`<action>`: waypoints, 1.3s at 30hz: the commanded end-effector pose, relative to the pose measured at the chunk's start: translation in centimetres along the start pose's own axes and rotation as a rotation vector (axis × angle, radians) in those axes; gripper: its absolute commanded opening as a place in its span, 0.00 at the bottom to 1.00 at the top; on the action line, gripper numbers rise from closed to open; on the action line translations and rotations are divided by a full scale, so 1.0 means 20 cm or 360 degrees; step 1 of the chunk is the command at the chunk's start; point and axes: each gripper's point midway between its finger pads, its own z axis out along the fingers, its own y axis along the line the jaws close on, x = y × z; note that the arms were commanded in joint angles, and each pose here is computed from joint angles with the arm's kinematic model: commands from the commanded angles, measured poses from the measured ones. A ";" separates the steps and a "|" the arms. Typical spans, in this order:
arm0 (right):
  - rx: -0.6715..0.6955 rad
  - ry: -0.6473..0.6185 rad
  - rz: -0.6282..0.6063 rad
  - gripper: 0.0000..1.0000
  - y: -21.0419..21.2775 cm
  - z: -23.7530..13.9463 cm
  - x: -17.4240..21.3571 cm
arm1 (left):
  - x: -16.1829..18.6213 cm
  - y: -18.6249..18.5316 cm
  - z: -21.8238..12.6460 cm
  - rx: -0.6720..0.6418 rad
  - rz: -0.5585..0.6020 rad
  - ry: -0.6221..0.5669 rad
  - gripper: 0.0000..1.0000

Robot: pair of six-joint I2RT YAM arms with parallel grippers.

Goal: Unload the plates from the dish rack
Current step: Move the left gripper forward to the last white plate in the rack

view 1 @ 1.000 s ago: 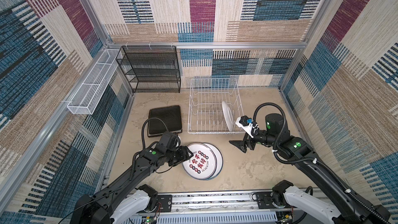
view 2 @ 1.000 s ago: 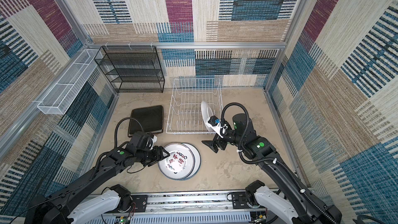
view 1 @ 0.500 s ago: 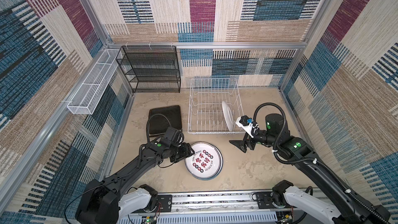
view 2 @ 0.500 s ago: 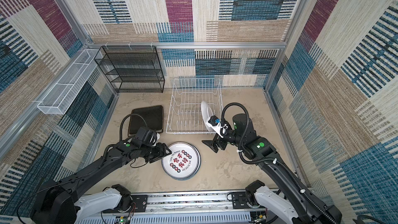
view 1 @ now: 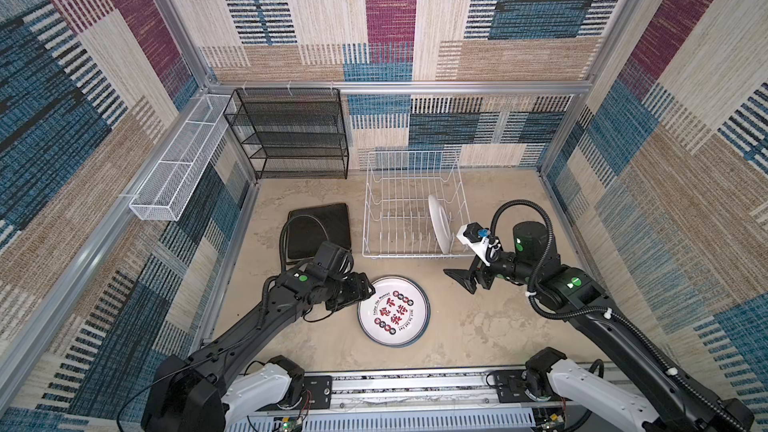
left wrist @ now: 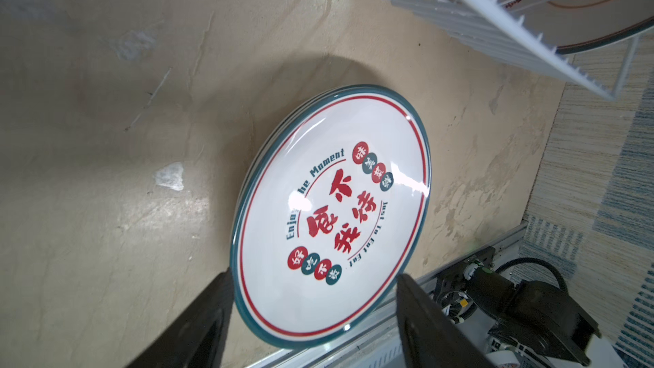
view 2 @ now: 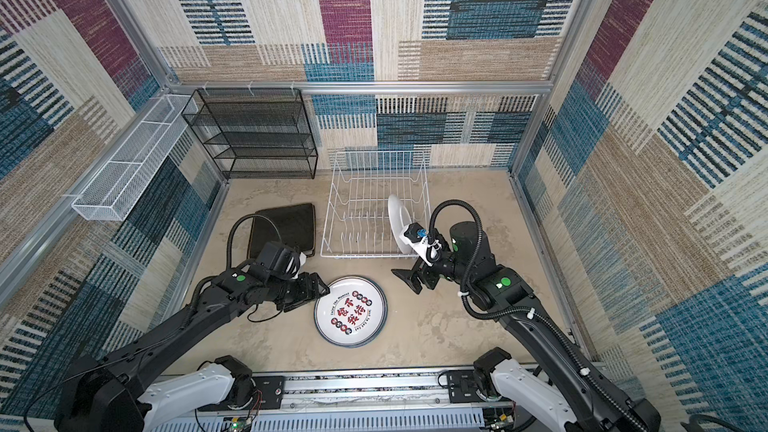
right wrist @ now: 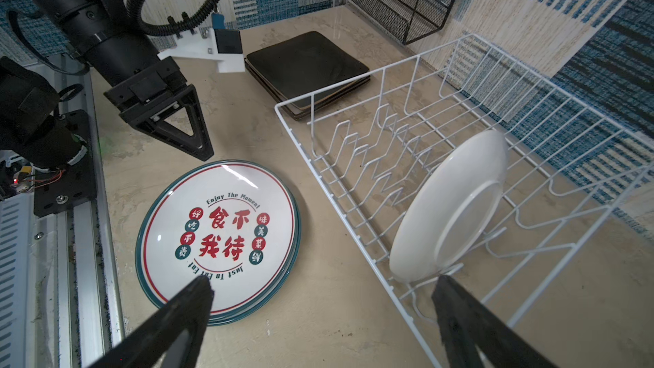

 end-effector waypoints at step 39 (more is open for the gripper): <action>0.0761 -0.0097 0.0779 0.99 -0.53 -0.20 0.02 | -0.66 -0.99 -0.33 0.0333 0.0597 -0.0409 0.92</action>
